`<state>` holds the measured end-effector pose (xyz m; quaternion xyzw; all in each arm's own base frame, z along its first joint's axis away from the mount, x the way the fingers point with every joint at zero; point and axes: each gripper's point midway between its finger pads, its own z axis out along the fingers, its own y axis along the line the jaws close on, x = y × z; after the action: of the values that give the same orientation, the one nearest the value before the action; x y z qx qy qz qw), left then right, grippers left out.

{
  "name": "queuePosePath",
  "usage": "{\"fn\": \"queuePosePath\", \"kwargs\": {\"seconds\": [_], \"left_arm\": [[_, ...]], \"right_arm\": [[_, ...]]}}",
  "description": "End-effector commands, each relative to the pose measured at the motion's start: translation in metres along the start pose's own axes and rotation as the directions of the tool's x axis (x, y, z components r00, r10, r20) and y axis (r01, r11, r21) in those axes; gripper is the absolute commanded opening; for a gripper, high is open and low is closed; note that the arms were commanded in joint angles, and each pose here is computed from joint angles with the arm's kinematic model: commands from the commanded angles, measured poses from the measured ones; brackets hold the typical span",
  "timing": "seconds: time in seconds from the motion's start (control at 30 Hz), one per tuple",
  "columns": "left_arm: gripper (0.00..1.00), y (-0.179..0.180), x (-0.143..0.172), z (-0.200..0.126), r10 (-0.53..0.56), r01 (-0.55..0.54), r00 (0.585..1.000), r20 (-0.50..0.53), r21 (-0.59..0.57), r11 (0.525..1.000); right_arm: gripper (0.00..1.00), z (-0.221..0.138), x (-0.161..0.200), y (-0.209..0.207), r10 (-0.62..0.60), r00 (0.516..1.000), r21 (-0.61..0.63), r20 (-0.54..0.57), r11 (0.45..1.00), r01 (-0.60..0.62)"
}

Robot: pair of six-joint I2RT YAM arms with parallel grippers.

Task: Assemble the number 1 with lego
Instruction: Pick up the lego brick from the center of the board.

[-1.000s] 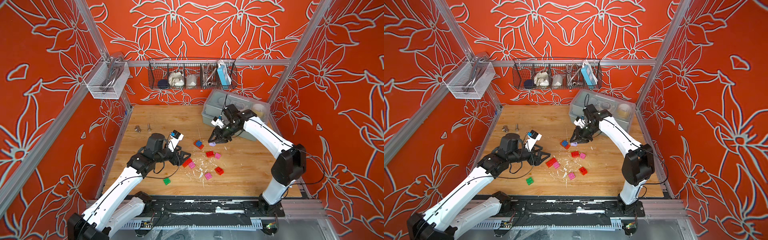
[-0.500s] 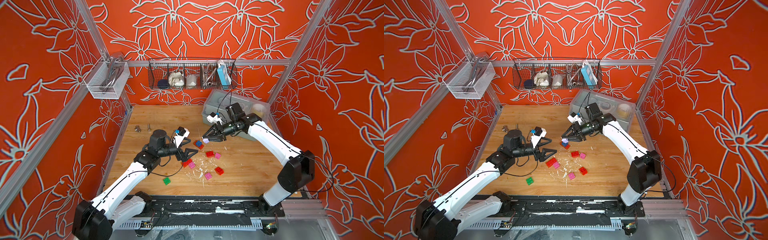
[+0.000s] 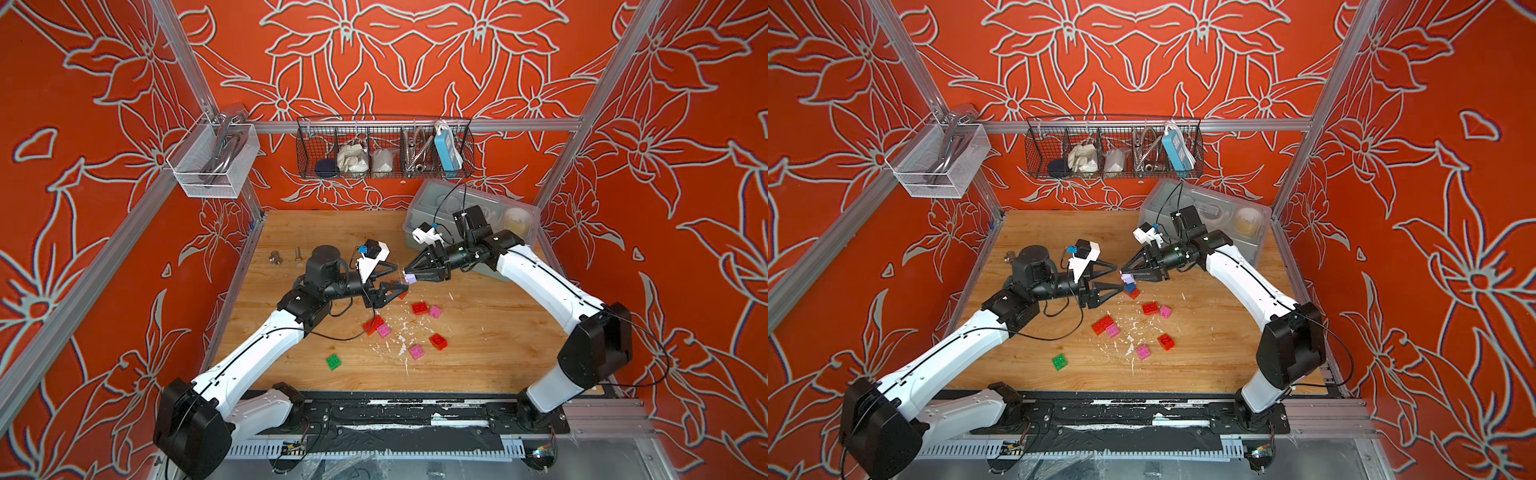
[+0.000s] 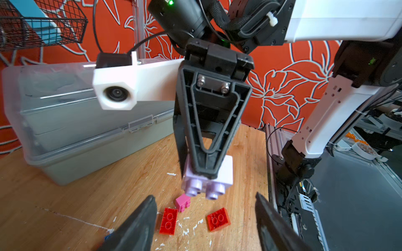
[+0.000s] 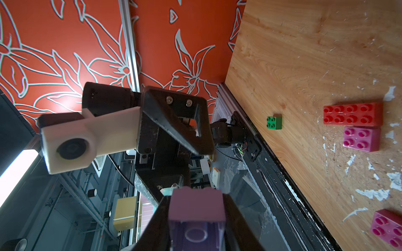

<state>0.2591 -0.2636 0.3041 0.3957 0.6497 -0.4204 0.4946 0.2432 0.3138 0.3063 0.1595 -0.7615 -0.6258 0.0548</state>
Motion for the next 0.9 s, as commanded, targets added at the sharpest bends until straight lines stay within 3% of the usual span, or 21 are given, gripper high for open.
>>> {"fn": "queuePosePath", "kwargs": {"seconds": [0.0, 0.53, 0.77, 0.87], "left_arm": [[0.67, -0.009, -0.012, 0.002, 0.041, -0.042, 0.999, 0.02, 0.043, 0.998], [0.62, 0.011, -0.019, 0.018, 0.042, -0.041, 0.999, 0.023, -0.006, 0.999], [0.39, 0.007, -0.016, 0.018, 0.059, -0.059, 0.998, 0.006, 0.014, 0.998], [0.32, 0.007, -0.012, 0.016, 0.066, -0.066, 0.998, -0.012, 0.003, 0.998]], "right_arm": [[0.22, -0.002, 0.002, 0.013, -0.033, 0.999, -0.041, -0.008, 0.999, 0.032], [0.23, 0.003, 0.006, 0.015, -0.03, 0.999, -0.061, -0.024, 0.998, 0.028], [0.23, 0.003, 0.002, 0.019, -0.036, 0.999, -0.073, -0.02, 0.997, 0.035], [0.34, 0.003, -0.001, 0.019, -0.026, 0.999, -0.077, -0.019, 0.997, 0.025]]}}
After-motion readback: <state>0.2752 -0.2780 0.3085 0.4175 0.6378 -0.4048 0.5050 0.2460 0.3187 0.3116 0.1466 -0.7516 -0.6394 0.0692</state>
